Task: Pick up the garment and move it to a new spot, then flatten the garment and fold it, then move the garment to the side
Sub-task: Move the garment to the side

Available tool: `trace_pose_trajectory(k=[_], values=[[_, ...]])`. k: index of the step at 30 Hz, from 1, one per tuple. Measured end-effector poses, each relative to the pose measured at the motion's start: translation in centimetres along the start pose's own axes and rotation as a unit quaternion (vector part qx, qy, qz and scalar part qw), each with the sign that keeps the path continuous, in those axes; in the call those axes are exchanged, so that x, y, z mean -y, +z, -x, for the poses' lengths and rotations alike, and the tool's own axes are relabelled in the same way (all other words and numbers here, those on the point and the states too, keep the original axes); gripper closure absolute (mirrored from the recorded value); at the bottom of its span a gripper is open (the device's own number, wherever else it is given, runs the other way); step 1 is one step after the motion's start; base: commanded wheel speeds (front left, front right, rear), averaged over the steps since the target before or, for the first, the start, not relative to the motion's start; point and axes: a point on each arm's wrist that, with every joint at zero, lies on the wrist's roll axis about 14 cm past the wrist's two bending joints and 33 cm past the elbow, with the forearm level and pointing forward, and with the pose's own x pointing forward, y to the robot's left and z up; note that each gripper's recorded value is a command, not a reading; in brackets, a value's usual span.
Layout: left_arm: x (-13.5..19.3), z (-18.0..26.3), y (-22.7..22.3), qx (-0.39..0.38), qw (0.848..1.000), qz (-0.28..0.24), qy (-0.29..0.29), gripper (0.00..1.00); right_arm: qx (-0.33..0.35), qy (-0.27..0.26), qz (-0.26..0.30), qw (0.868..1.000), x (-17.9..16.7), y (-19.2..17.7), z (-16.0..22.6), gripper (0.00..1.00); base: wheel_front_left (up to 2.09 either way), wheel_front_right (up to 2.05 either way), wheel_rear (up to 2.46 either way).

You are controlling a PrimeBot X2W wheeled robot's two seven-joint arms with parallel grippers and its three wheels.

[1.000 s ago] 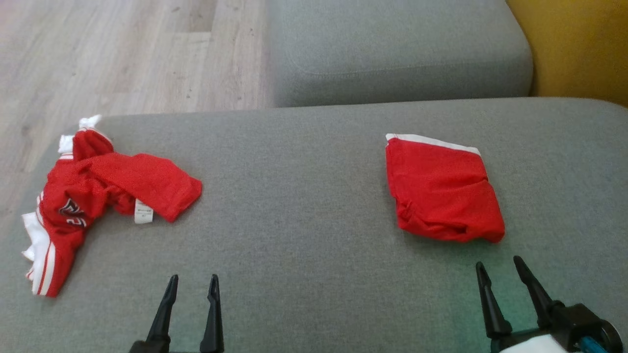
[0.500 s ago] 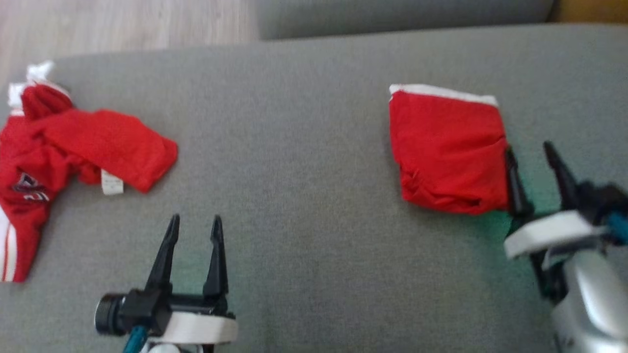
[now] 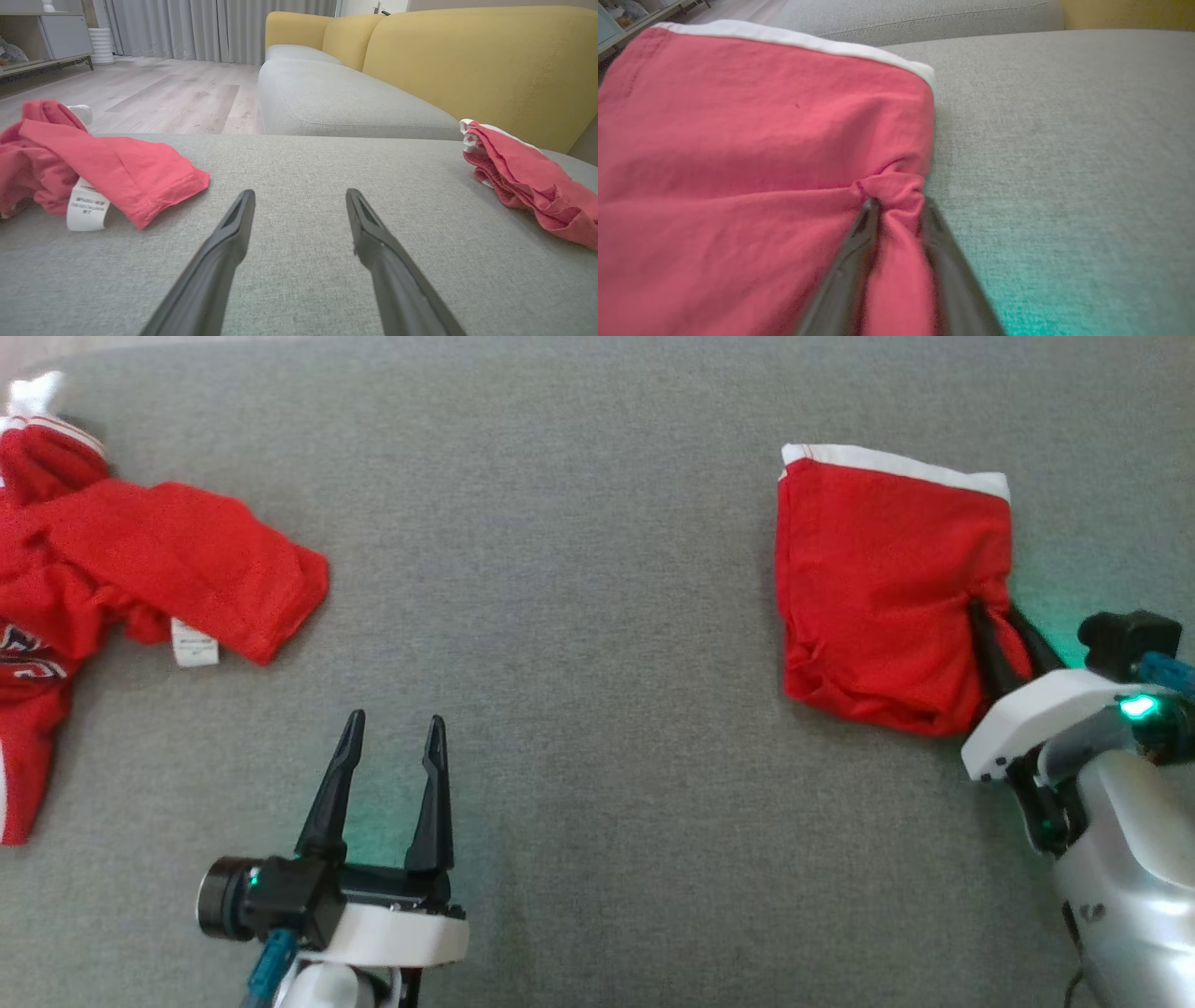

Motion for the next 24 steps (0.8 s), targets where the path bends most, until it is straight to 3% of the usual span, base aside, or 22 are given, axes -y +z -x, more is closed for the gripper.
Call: trace_pose_trajectory(k=[6, 11, 17, 24], values=[[0.9, -1.0, -0.9, -0.011, 1.0, 0.005, -0.016, 0.0, 0.009, -0.003, 0.021, 1.0, 1.6, 0.6, -0.2, 1.0, 0.0, 0.0, 0.0], [1.9, -3.1, -1.1, -0.008, 0.999, 0.01, -0.037, 0.0, 0.003, -0.06, 0.088, 0.994, 8.3, 2.1, 0.2, 1.0, 0.0, 0.0, 0.0], [3.2, -6.0, -2.4, -0.015, 0.997, 0.017, -0.067, 0.0, -0.023, -0.145, 0.159, 0.976, 17.1, 3.8, 1.3, 1.0, 0.0, 0.0, 0.0], [4.6, -9.1, -4.0, -0.017, 0.995, 0.028, -0.099, 0.0, -0.049, -0.207, 0.23, 0.95, 22.9, 6.1, 1.1, 1.0, 0.0, 0.0, 0.0]])
